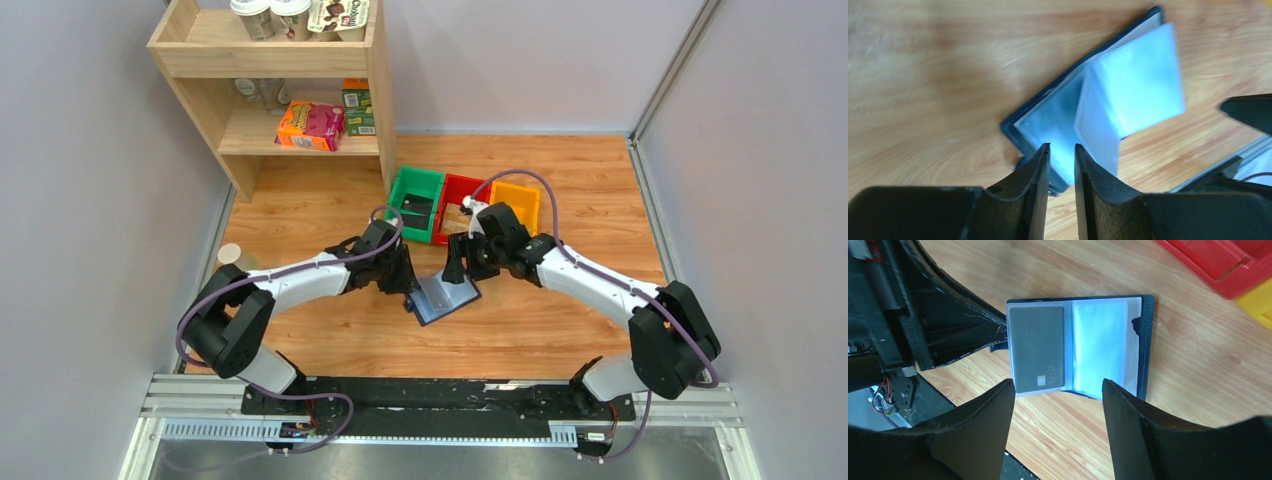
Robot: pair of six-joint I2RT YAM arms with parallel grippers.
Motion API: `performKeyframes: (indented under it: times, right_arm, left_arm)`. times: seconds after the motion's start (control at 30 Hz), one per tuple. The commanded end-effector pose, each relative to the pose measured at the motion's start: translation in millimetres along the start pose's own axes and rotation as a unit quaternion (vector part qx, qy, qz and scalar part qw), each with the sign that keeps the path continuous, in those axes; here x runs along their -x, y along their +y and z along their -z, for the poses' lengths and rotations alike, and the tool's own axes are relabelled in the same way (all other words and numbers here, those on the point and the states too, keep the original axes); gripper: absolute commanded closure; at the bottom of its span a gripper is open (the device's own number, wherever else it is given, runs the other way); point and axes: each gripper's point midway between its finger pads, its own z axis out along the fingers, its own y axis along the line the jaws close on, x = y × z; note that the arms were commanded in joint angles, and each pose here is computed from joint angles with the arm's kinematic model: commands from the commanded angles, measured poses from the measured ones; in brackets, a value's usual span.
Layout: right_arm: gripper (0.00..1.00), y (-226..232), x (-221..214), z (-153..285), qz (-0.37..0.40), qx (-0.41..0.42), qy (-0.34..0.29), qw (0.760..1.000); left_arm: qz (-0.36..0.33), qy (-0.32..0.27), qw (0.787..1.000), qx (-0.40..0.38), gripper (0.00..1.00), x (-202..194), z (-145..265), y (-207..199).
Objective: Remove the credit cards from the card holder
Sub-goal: Remove the credit card from the card holder.
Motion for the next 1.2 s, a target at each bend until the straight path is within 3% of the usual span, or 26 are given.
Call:
performKeyframes:
  times: [0.0,0.3,0.43,0.63,0.87,1.17]
  right_arm:
    - [0.32,7,14,11,0.023,0.005,-0.028,0.999]
    - [0.32,-5,24,18,0.034,-0.024,-0.035,0.999]
    - [0.34,-17,21,16,0.015,-0.03,-0.022,0.999]
    - [0.46,-19,14,8,0.003,0.0,0.003,1.0]
    - [0.7,-14,3,-16,-0.031,0.034,0.039,0.998]
    - [0.75,-24,-8,-43,-0.044,0.031,0.071,0.996]
  left_arm:
    - [-0.029,-0.04,0.998,-0.046,0.68,35,13,-44]
    - [-0.043,0.014,0.998,-0.051,0.67,32,-34,-63]
    - [-0.061,0.032,0.997,-0.046,0.66,24,-37,-58]
    - [-0.103,0.056,0.993,-0.02,0.66,1,-24,-35]
    - [-0.146,0.09,0.985,0.032,0.68,-22,-14,1]
    - [-0.21,0.075,0.97,0.098,0.73,-8,-6,29]
